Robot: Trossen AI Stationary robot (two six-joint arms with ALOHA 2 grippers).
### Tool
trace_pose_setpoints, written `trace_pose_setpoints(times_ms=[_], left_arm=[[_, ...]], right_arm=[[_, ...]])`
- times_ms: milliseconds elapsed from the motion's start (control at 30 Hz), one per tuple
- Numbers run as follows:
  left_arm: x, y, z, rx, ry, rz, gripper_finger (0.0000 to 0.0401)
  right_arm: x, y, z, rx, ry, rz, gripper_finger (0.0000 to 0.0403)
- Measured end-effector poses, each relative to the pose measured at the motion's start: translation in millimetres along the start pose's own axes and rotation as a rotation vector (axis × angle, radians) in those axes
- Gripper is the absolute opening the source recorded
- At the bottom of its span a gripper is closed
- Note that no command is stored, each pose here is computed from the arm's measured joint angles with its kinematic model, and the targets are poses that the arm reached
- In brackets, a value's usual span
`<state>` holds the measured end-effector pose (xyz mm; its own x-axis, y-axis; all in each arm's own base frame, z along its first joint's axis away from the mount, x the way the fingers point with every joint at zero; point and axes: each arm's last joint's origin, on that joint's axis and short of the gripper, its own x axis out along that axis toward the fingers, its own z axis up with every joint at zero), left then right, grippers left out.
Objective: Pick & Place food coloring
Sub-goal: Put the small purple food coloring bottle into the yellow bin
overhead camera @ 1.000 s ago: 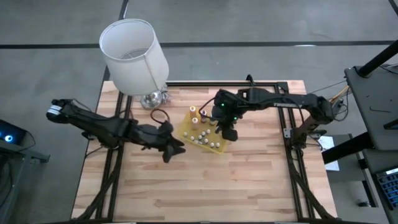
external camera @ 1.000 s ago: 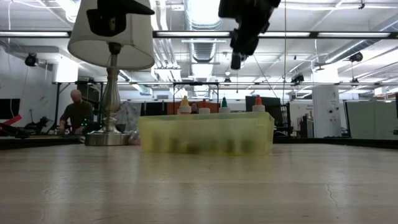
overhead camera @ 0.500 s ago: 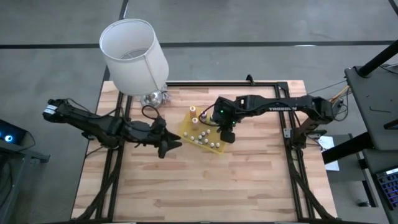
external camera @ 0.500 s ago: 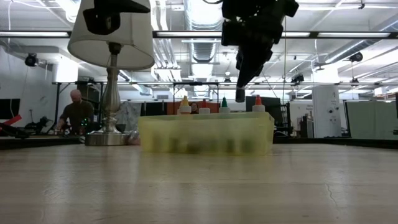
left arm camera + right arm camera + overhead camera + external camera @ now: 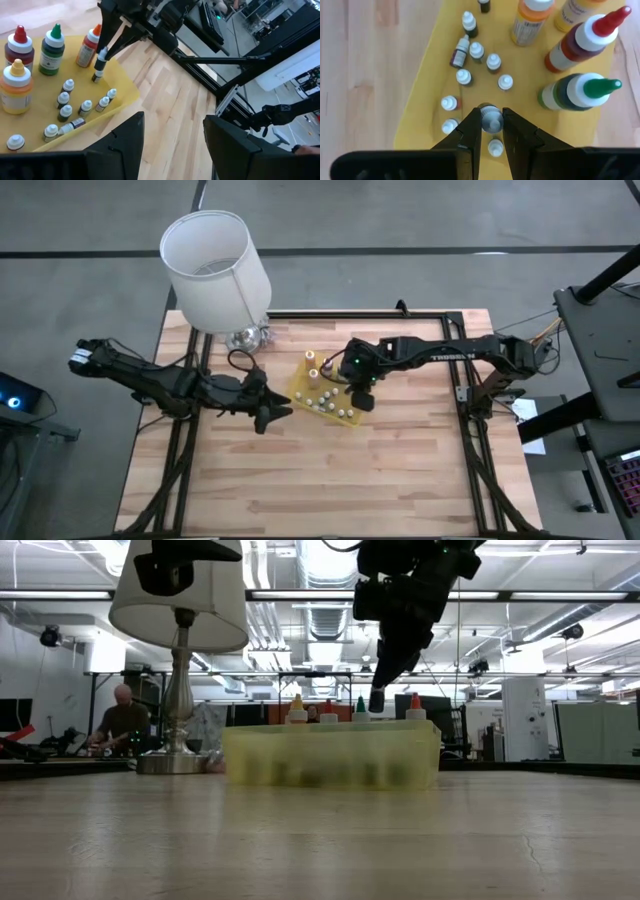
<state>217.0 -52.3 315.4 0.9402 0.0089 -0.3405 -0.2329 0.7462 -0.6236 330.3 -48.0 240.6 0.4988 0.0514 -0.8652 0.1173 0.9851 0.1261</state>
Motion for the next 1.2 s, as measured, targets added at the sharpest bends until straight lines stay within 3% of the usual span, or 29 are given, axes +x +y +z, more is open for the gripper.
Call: trace_pose_setpoints(times_ms=[200, 700, 1200], left_arm=[[0, 0, 0, 0.001, -0.009, 0.01, 0.0176], [0, 0, 0, -0.005, -0.011, 0.012, 0.0176], [0, 0, 0, -0.003, -0.011, 0.012, 0.0176]], right_arm=[[9, -1, 4, 0.042, -0.033, 0.004, 0.0057], [64, -9, -5, 0.101, 0.123, -0.042, 0.0058], [82, -13, -8, 0.12, 0.142, -0.099, 0.0059]])
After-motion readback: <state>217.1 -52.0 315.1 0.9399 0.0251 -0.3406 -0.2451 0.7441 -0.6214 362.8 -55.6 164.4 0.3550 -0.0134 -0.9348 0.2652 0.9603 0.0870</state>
